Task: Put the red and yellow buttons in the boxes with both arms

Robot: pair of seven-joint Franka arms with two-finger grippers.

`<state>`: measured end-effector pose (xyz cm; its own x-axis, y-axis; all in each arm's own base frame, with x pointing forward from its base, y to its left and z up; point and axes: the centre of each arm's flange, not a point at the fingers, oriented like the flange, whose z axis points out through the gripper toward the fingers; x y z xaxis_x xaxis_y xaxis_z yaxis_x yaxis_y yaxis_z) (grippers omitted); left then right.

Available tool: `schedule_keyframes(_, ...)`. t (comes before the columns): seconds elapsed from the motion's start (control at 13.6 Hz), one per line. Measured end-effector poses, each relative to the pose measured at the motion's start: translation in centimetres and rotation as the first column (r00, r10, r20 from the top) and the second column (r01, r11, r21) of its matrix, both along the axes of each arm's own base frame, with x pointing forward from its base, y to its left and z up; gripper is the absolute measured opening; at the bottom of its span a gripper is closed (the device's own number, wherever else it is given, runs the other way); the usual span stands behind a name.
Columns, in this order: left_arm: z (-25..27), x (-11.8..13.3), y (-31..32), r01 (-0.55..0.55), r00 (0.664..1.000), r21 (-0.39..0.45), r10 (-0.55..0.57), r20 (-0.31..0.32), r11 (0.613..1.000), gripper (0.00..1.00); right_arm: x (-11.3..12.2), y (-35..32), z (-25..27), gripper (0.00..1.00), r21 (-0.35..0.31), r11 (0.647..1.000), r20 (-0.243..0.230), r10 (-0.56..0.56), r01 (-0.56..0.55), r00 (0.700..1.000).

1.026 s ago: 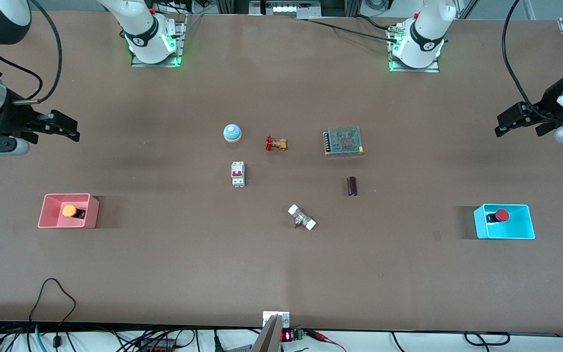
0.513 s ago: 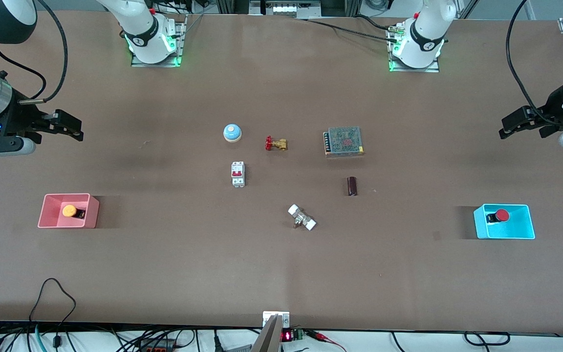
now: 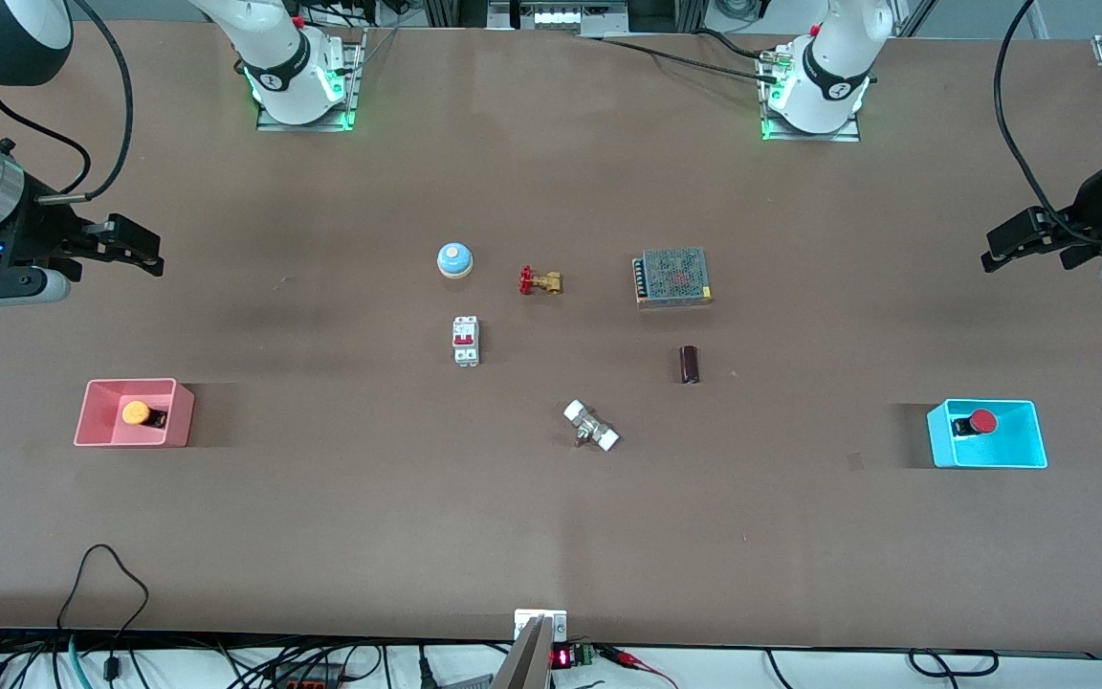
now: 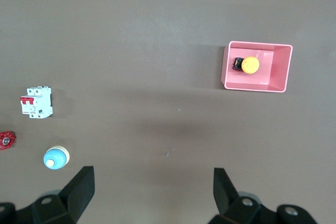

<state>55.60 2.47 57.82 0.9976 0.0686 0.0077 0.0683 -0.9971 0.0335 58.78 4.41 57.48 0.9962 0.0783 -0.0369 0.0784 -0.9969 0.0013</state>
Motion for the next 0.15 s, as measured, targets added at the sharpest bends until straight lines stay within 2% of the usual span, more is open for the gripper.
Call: schedule_keyframes(0.15,0.23,-0.16,-0.2,0.003,1.0,0.0,-0.003,0.0,1.0,1.0,-0.01,0.07,-0.03,1.0,0.0,1.0,-0.001,0.001,-0.001,1.0)
